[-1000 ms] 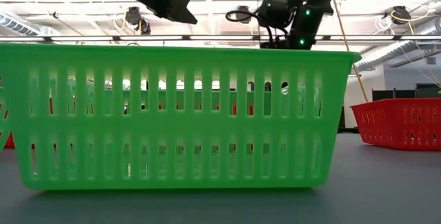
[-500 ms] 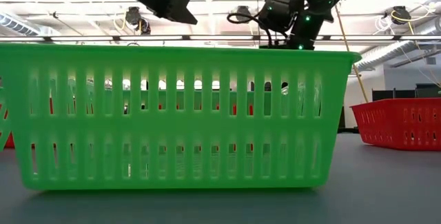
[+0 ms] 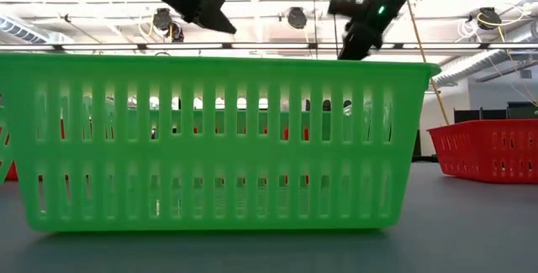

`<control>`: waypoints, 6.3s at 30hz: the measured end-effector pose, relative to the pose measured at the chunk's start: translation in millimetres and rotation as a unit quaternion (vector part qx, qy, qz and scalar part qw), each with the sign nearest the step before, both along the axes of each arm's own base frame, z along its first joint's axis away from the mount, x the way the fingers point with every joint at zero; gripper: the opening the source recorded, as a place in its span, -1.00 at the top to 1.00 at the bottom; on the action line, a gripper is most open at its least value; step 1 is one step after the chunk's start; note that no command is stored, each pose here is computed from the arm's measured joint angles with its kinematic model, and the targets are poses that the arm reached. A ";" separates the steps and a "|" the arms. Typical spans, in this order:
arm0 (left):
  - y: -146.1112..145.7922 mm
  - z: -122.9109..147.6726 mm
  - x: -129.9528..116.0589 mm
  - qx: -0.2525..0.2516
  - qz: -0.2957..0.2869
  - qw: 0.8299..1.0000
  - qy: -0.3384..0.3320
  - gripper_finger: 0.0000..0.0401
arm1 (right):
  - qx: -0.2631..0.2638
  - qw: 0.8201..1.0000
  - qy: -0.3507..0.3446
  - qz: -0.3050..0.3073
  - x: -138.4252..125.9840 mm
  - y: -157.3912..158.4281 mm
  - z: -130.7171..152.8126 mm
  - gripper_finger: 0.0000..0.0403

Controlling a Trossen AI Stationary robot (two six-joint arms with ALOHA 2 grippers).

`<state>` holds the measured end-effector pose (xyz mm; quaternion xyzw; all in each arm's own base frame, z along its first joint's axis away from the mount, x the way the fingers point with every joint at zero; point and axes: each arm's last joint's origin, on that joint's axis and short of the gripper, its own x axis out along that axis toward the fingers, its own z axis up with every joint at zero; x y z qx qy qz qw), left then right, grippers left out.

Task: Stack baskets on shelf by color
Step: Put the right red bin on the shelf

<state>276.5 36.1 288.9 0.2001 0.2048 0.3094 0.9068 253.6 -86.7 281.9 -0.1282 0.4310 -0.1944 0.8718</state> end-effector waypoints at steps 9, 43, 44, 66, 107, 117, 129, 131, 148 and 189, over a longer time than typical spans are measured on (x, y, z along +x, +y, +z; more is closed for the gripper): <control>-0.7 -3.5 -10.2 -0.020 0.005 0.999 0.037 0.79 | 0.102 0.974 0.163 0.124 -49.4 54.8 1.5 0.38; -0.8 -1.5 -8.8 0.036 -0.019 0.997 0.072 0.79 | 0.019 0.740 0.595 0.313 -83.3 211.2 -68.7 0.61; -0.7 -0.3 -8.3 0.037 -0.018 0.997 0.066 0.79 | 0.019 0.745 0.585 0.320 -82.4 212.3 -68.9 0.55; 0.4 11.9 -4.7 0.086 -0.026 0.995 0.034 0.79 | -0.062 0.782 0.533 0.317 -107.6 209.3 -113.4 -0.02; 7.0 28.6 -13.9 0.121 0.224 0.967 -0.024 0.79 | 0.275 0.926 0.224 0.126 -1.6 202.5 -42.8 0.98; 7.9 39.3 -28.2 0.119 0.307 0.943 -0.042 0.79 | 0.231 0.945 0.115 0.200 26.7 193.5 -13.1 0.99; 24.4 49.4 -45.1 0.094 0.332 0.934 -0.089 0.79 | 0.083 0.995 -0.026 0.051 106.1 114.5 -15.8 0.99; 26.8 46.4 -46.6 0.092 0.335 0.934 -0.079 0.79 | 0.073 0.997 -0.009 0.033 121.3 94.3 -15.7 0.99; 39.7 27.6 -58.8 0.093 0.361 0.928 0.016 0.79 | 0.099 0.991 0.045 -0.081 130.5 -19.1 -34.7 0.99; 39.3 27.3 -58.6 0.084 0.363 0.928 0.000 0.79 | 0.040 0.990 0.130 -0.038 107.8 -28.6 -60.0 0.73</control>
